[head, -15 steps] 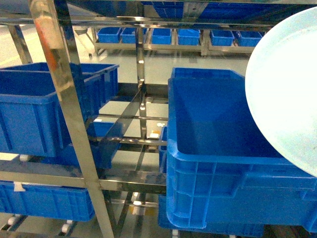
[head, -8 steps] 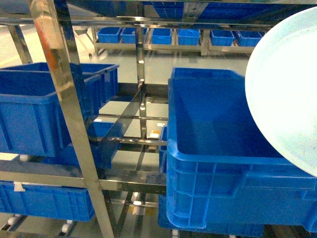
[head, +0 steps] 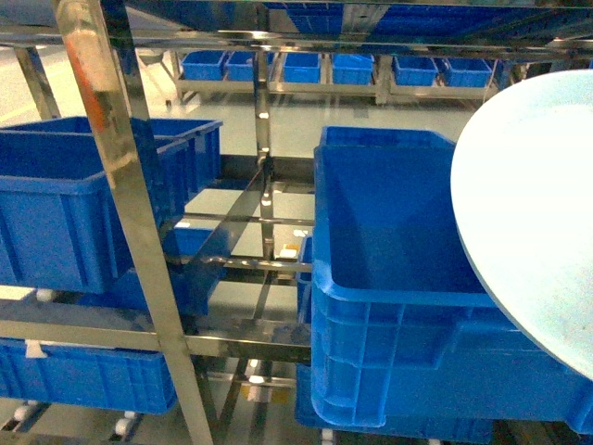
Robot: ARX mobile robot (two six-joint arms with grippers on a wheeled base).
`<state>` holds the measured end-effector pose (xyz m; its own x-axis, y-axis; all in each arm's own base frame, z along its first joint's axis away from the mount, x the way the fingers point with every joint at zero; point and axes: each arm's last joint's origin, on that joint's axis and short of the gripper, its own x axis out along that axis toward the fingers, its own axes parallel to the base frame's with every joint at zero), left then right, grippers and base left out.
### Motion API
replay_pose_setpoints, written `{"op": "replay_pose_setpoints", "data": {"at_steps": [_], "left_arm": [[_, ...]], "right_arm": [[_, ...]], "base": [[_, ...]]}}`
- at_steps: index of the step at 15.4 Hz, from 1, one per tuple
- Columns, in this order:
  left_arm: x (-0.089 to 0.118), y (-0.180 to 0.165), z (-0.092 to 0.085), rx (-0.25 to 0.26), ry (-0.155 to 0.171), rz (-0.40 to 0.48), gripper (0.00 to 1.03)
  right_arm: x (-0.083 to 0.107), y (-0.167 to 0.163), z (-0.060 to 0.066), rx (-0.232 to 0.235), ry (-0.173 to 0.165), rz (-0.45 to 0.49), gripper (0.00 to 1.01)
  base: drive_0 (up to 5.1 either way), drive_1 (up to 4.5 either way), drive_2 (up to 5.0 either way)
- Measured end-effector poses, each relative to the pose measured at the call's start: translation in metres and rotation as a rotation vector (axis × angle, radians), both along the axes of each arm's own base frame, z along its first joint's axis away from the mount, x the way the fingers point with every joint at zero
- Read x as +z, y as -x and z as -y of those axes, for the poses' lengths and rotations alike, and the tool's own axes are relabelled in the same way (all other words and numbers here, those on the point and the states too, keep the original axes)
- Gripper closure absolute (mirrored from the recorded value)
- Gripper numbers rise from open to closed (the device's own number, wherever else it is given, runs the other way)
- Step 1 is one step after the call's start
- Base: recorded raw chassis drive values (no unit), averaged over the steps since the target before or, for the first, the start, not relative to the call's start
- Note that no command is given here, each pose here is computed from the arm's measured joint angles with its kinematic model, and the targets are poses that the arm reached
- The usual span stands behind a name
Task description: Place blue tray on left shelf second layer neatly
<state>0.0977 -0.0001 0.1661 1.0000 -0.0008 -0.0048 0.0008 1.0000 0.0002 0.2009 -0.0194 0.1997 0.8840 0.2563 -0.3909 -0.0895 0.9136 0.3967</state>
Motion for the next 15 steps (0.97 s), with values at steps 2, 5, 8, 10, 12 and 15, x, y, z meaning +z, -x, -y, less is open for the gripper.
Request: {"op": "replay_pose_setpoints", "data": {"at_steps": [2, 5, 8, 10, 12, 15], "left_arm": [[0.000, 0.000, 0.000, 0.000, 0.000, 0.000, 0.05], [0.000, 0.000, 0.000, 0.000, 0.000, 0.000, 0.05], [0.000, 0.000, 0.000, 0.000, 0.000, 0.000, 0.05], [0.000, 0.000, 0.000, 0.000, 0.000, 0.000, 0.05], [0.000, 0.000, 0.000, 0.000, 0.000, 0.000, 0.05], [0.000, 0.000, 0.000, 0.000, 0.000, 0.000, 0.05]], "right_arm": [[-0.010, -0.002, 0.005, -0.027, -0.114, -0.112, 0.99], [-0.016, -0.021, 0.004, -0.047, -0.190, -0.228, 0.99], [-0.024, -0.067, -0.009, -0.080, -0.194, -0.293, 0.99], [-0.020, -0.093, -0.016, -0.102, -0.186, -0.273, 0.99], [-0.020, -0.121, -0.021, -0.131, -0.185, -0.280, 0.99], [-0.035, -0.137, -0.020, -0.182, -0.172, -0.327, 0.99]], "base": [[0.0, 0.00, 0.0], [0.0, 0.00, 0.0], [0.0, 0.00, 0.0], [0.0, 0.00, 0.0], [0.0, 0.00, 0.0], [0.0, 0.00, 0.0]]}}
